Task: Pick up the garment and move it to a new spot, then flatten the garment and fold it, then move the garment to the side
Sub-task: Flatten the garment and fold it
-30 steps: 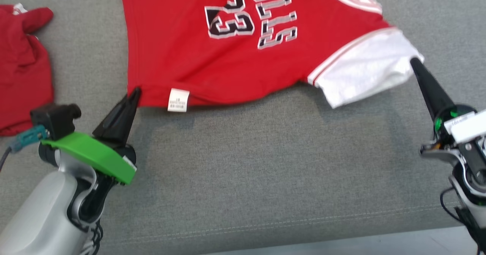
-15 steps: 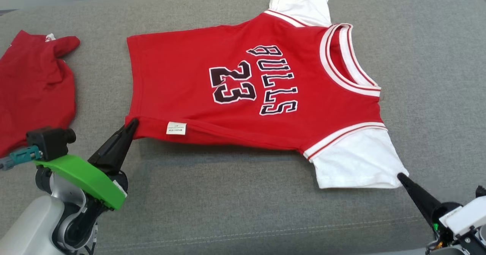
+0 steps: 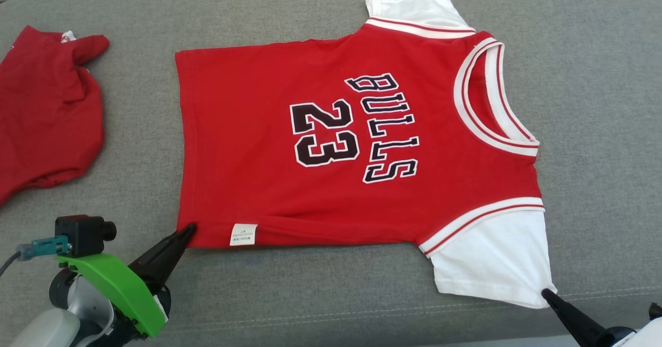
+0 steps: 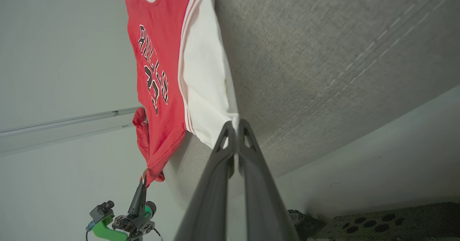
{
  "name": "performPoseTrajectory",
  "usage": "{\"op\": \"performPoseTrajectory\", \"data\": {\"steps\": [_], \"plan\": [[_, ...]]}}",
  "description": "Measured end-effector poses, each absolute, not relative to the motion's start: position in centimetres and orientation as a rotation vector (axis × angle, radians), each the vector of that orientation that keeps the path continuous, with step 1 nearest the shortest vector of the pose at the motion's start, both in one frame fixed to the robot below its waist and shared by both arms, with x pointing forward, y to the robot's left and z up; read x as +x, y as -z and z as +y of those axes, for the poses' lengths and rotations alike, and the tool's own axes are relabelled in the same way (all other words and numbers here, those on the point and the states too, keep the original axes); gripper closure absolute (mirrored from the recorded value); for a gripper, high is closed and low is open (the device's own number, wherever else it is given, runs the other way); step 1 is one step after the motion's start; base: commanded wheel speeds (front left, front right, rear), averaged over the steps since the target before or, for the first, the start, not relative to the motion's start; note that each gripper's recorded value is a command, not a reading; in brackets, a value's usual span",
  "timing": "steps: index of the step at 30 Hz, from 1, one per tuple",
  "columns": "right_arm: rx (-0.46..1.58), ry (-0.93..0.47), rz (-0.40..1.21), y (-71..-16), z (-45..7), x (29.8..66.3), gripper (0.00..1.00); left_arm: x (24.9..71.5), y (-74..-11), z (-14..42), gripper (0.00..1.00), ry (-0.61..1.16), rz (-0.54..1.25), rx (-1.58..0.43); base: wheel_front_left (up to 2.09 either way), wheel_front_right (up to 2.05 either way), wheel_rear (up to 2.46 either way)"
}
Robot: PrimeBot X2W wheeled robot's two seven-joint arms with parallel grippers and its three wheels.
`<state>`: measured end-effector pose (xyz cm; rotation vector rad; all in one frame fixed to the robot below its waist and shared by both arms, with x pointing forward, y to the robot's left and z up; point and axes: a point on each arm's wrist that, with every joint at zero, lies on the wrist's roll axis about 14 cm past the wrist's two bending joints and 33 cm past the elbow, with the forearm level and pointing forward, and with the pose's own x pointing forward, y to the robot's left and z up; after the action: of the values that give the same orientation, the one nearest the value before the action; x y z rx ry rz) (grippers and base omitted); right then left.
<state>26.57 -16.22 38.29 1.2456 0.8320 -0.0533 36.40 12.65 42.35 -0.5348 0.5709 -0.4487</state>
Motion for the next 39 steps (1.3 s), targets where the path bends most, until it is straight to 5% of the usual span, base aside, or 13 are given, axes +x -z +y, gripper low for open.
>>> {"op": "performPoseTrajectory", "data": {"steps": [9, 21, 35, 39], "plan": [[1.244, -0.088, 0.921, -38.9, -13.6, 25.7, 1.0, 35.5, -41.9, 14.2, 1.0, 0.413, 0.599, -0.54, 0.0, 0.0, 0.0], [1.145, -0.209, 0.775, -42.5, -14.4, 29.7, 1.0, 35.3, -41.8, 14.3, 1.0, 0.443, 0.646, -0.529, 0.0, 0.0, 0.0], [1.166, -0.161, 0.825, -40.8, -14.4, 28.9, 1.0, 34.5, -40.5, 13.3, 1.0, 0.454, 0.707, -0.549, 0.0, 0.0, 0.0], [1.143, -0.155, 0.841, -40.4, -14.5, 28.1, 1.0, 33.1, -39.8, 13.5, 0.8, 0.437, 0.735, -0.55, 0.0, 0.0, 0.0]]}}
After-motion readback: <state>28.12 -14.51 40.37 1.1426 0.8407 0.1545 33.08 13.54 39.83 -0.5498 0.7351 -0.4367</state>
